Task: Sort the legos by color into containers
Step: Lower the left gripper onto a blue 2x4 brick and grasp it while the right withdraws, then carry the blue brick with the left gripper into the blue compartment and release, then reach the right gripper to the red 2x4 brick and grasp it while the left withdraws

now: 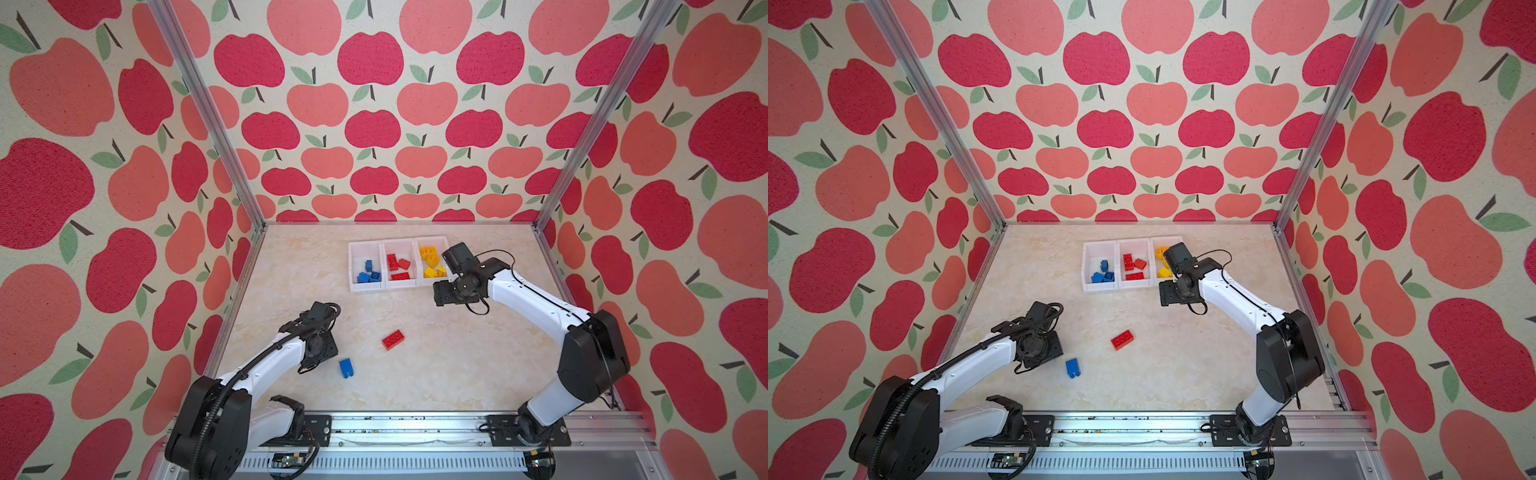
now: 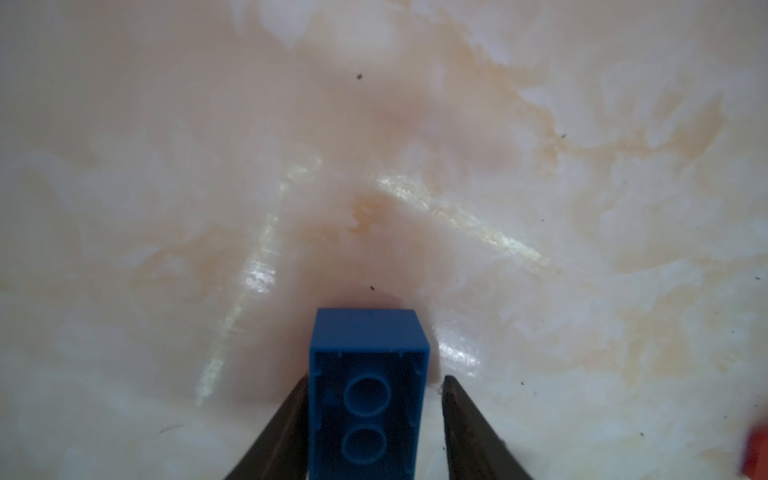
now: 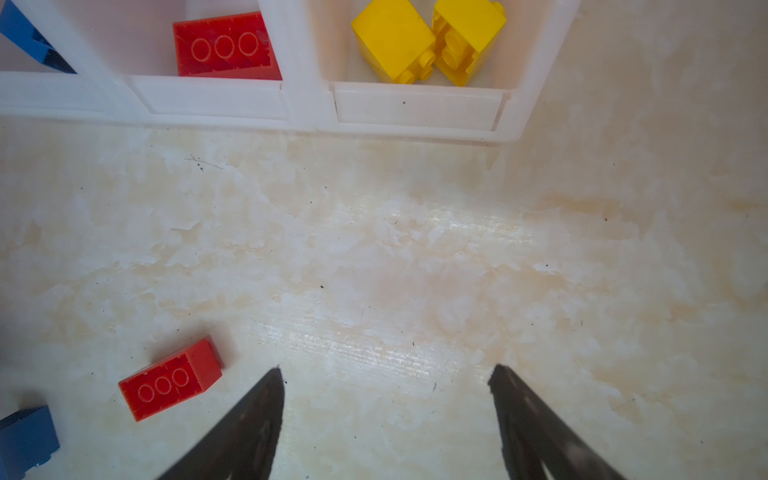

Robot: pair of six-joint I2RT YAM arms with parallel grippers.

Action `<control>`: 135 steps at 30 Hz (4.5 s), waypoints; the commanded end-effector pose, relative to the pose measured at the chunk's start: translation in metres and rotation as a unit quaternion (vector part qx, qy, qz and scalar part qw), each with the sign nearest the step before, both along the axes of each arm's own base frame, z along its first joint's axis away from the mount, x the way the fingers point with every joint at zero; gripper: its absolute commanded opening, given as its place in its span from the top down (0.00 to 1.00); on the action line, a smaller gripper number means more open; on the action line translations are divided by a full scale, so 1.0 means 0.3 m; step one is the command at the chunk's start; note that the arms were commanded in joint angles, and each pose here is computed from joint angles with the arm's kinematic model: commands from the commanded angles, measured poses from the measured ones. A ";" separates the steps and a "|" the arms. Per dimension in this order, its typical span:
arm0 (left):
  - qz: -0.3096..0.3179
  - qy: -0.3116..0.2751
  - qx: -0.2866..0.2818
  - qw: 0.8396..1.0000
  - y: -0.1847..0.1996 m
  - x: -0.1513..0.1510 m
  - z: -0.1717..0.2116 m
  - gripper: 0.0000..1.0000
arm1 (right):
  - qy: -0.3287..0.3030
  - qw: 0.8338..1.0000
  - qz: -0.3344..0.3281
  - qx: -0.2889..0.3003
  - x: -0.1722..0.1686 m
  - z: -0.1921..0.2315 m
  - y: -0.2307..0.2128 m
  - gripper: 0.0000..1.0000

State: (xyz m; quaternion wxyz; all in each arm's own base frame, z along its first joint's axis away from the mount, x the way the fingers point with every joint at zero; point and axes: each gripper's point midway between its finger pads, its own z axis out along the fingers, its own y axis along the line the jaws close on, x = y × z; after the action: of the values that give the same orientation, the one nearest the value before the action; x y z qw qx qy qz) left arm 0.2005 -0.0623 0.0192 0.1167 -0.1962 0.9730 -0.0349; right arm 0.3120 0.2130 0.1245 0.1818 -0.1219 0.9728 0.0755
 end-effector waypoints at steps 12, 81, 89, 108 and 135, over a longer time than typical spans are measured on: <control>-0.008 -0.013 0.000 1.000 -0.023 0.026 0.061 0.68 | -0.008 1.000 -0.013 0.015 -0.032 0.017 -0.012 0.20; -0.190 -0.156 0.029 0.969 -0.343 1.006 0.298 0.36 | -0.022 0.998 -0.043 0.038 -0.097 0.049 -0.070 0.20; -0.200 -0.187 0.017 0.962 -0.396 0.976 0.375 0.33 | -0.020 0.998 -0.040 0.040 -0.100 0.046 -0.063 0.20; -0.141 -0.235 -0.063 0.960 -0.307 0.601 0.480 0.20 | 0.006 0.998 0.039 0.047 -0.191 -0.012 0.135 0.18; -0.049 -0.232 -0.099 0.966 -0.038 0.298 0.412 0.03 | 0.053 0.973 0.222 -0.047 -0.338 -0.182 0.473 0.01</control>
State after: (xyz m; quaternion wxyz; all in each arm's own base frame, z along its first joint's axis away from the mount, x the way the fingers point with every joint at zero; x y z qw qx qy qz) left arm 0.2982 -0.0743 0.1473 0.3295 -0.1407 0.9171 -0.1749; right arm 0.2162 0.3560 0.0749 0.1179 -0.3196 0.9355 0.0938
